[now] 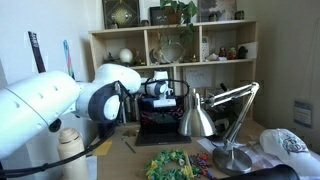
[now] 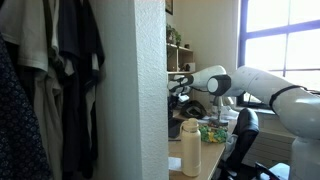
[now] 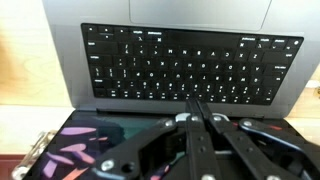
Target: Turn on the laptop
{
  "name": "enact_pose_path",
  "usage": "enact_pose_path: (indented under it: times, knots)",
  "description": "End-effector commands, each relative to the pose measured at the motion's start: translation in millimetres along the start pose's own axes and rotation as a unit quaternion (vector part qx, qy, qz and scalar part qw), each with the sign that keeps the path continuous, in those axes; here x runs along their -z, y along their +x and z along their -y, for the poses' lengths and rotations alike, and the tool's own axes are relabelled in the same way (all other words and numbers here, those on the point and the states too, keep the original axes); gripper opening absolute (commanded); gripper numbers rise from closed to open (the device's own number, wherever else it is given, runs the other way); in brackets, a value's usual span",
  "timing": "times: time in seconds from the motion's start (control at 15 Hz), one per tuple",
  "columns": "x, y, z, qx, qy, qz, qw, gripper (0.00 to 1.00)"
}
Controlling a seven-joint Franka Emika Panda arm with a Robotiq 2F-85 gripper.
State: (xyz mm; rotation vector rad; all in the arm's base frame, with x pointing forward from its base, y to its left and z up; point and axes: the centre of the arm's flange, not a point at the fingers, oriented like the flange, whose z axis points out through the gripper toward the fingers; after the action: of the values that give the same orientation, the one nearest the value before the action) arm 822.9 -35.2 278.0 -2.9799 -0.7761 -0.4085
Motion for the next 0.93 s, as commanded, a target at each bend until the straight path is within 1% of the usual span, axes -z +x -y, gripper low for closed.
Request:
enact_pose_path:
  times: [0.0,0.13,0.33,0.8,0.87]
  knots:
    - [69,-29,38,-0.007,-0.028,0.042,0.9987,0.06]
    - [95,-30,44,0.0,-0.034,0.049,0.9982,0.06]
    - [130,-34,56,0.015,-0.028,0.054,0.998,0.06]
    - [198,-55,90,0.034,-0.059,0.051,0.9964,0.07]
    - [207,-59,95,0.038,-0.059,0.05,0.9963,0.07]
